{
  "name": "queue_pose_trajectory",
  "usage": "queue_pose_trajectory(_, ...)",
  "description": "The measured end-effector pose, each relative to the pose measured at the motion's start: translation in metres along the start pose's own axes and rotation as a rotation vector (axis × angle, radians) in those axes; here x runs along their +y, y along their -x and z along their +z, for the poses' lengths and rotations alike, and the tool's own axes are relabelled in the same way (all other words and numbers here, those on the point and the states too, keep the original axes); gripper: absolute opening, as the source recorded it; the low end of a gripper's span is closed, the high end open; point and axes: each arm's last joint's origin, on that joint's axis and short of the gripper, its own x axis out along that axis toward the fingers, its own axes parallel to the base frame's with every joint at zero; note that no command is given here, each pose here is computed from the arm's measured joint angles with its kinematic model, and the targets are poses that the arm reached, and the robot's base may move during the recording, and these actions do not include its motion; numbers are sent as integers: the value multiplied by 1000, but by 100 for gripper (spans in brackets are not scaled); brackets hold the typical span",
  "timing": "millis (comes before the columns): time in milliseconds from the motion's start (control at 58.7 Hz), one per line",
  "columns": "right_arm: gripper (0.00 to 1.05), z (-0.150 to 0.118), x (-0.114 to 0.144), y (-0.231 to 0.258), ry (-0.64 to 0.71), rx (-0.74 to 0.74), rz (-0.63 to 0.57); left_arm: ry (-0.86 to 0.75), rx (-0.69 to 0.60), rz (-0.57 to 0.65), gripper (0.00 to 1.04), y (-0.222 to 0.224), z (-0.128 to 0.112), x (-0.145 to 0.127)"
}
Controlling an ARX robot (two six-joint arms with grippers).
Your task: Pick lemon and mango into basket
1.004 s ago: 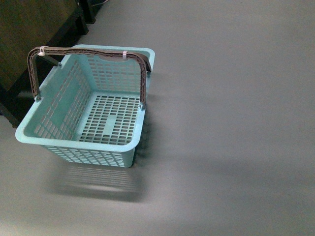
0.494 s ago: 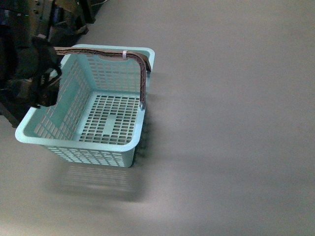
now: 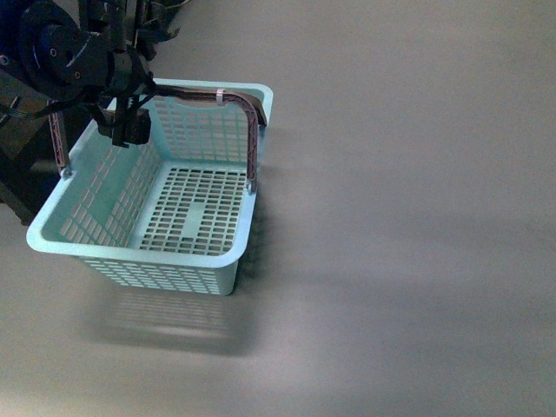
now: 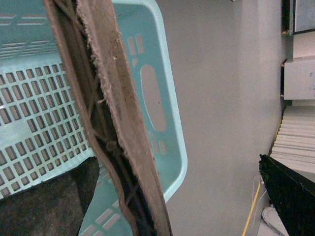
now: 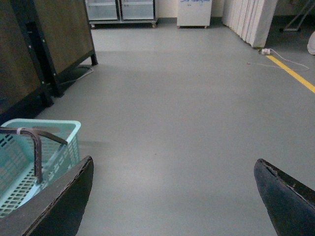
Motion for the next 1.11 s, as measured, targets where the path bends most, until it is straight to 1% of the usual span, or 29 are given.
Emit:
queue_pose_trajectory(68,96,0,0,0,0,0,0,3,4,6,98,-4,-1,0)
queue_pose_trajectory(102,96,0,0,0,0,0,0,4,5,11,96,-5,-1,0)
queue_pose_trajectory(409,96,0,0,0,0,0,0,17,6,92,48,-13,-6,8)
queue_pose_trajectory(477,96,0,0,0,0,0,0,12,0,117,34,-14,-8,10)
queue_pose_trajectory(613,96,0,0,0,0,0,0,23,-15,141,13,-13,-7,5)
queue_pose_trajectory(664,96,0,0,0,0,0,0,52,-18,143,8,-12,-7,4)
queue_pose_trajectory(698,96,0,0,0,0,0,1,64,-17,140,6,-11,-6,3)
queue_pose_trajectory(766,96,0,0,0,0,0,0,44,-11,141,6,-7,-6,2)
queue_pose_trajectory(936,96,0,0,0,0,0,1,55,-14,138,6,13,-2,5)
queue_pose_trajectory(1021,96,0,0,0,0,0,0,65,-15,111,6,38,0,0)
queue_pose_trajectory(1107,96,0,0,0,0,0,0,88,-18,49,6,78,4,-14)
